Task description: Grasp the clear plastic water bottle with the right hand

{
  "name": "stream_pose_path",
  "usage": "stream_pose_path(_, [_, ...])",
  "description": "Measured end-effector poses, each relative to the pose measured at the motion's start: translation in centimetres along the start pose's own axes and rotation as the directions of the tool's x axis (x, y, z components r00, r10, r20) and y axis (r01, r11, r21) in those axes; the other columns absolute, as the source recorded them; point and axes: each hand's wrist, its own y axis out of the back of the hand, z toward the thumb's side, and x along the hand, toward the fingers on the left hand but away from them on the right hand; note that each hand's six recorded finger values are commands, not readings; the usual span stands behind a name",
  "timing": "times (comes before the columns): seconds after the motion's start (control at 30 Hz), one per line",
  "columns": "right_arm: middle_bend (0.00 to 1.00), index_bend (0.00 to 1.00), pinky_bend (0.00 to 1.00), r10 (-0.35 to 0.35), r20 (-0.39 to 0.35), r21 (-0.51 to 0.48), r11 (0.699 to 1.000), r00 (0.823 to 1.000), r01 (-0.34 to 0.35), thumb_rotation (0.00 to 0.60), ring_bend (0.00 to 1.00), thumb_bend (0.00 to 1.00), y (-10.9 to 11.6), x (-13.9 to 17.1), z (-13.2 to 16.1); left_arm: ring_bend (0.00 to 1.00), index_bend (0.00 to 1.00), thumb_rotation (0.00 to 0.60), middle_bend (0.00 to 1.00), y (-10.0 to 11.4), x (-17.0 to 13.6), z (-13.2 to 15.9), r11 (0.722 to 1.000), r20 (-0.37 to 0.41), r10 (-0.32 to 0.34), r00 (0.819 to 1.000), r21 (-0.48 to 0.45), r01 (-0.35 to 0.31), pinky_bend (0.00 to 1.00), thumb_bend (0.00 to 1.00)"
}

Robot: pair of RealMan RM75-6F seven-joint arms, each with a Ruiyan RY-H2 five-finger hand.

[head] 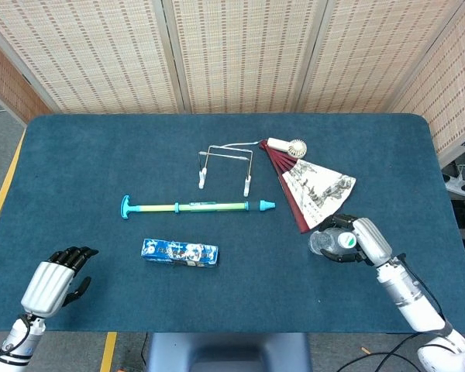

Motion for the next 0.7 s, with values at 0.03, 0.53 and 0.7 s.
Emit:
stream_pose_path(0.03, [0.66, 0.72, 0.57, -0.003, 0.004, -0.076, 0.997, 1.0, 0.004, 0.6, 0.53, 0.35, 0.0, 0.0, -0.1, 0.26, 0.23, 0.6, 0.26, 0.0, 0.0, 0.0, 1.0, 0.0, -0.001, 1.0, 0.003, 0.001, 0.42, 0.36])
stream_pose_path(0.53, [0.67, 0.74, 0.58, -0.126, -0.01, 0.235, 0.964, 0.992, 0.124, 0.6, 0.54, 0.35, 0.3, -0.7, -0.6, 0.26, 0.24, 0.6, 0.26, -0.4, 0.0, 0.2, 1.0, 0.004, -0.023, 1.0, 0.009, 0.023, 0.42, 0.36])
stream_pose_path(0.7, [0.67, 0.74, 0.58, -0.118, -0.067, 0.367, 0.92, 0.991, 0.134, 0.6, 0.54, 0.35, -0.4, -1.0, 2.1, 0.26, 0.25, 0.6, 0.26, -0.3, 0.0, 0.1, 1.0, 0.007, -0.025, 1.0, 0.014, 0.024, 0.42, 0.36])
